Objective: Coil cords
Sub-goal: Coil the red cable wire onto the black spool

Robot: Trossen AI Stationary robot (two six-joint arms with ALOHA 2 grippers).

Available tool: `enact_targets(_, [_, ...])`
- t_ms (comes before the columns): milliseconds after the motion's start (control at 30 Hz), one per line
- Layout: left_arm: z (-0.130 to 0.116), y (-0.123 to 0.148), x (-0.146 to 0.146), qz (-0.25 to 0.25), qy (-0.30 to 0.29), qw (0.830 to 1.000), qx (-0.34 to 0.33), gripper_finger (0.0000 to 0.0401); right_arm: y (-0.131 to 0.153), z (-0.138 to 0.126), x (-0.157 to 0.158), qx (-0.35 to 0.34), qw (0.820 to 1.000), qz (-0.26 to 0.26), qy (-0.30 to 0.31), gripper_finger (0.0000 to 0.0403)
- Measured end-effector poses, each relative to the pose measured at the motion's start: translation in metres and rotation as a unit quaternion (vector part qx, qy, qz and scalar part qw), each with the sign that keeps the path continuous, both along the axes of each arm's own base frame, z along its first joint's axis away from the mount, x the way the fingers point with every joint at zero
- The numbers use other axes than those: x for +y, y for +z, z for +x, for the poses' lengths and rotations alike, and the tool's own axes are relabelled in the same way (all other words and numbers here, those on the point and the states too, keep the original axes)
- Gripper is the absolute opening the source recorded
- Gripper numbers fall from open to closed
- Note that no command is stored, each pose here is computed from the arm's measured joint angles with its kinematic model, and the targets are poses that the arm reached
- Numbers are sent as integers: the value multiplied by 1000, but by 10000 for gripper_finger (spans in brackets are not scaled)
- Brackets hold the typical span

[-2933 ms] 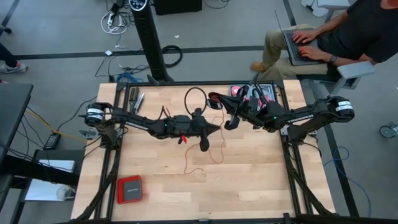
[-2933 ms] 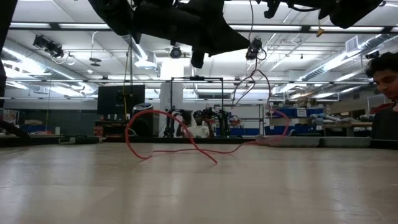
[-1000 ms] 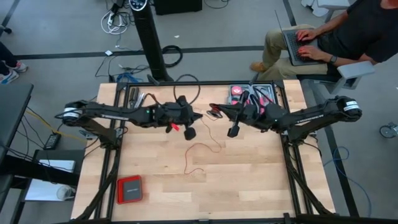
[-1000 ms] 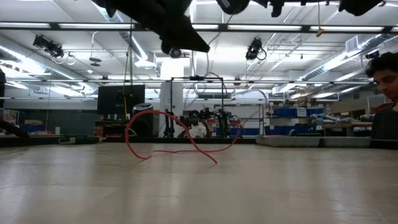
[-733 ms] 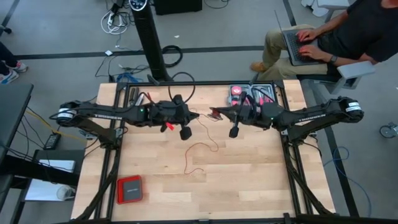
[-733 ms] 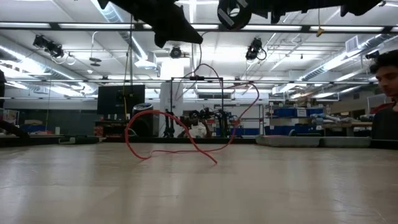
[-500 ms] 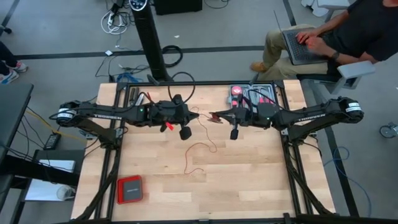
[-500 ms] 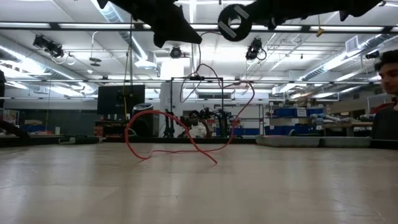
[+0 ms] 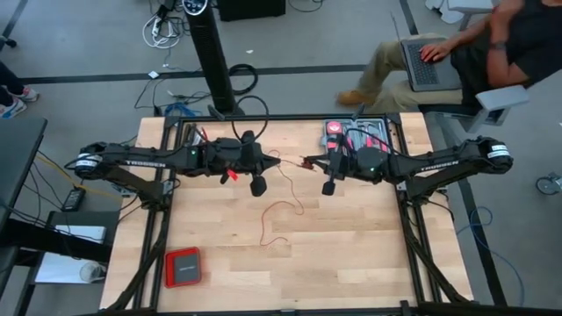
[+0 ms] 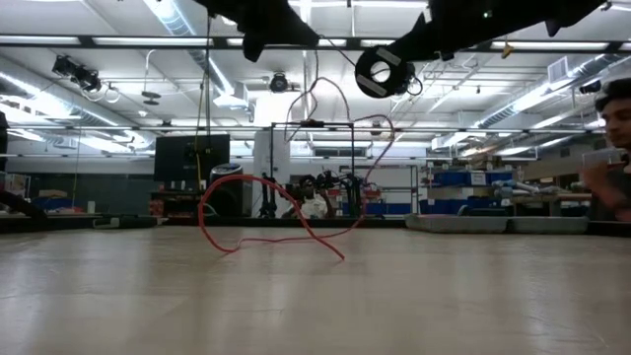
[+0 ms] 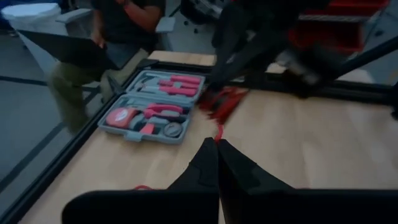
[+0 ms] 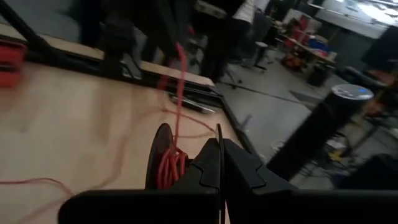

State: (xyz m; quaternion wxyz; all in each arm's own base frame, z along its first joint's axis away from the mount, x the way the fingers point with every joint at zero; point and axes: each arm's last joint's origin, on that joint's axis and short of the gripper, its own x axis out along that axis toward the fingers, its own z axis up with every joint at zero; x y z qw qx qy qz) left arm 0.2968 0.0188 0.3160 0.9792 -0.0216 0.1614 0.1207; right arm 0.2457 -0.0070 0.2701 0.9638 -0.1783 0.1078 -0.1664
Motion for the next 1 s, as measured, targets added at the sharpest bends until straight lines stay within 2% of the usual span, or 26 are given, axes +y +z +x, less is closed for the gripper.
enact_targets(333, [9,2,-1,-36,-16,999,-31,0,-12,14,-5,21,994,-67,-87,0])
enact_targets(667, [15,4,-2,-40,-28,997,-57,0,-4,50,-9,22,980,-170,-101,0])
enact_targets(800, [15,3,-2,-39,-28,997,-58,0,4,65,-9,5,980,-168,-103,0])
enact_targets(1000, [24,-11,-2,-43,-38,998,-31,0,19,71,-7,-81,984,-142,-69,0])
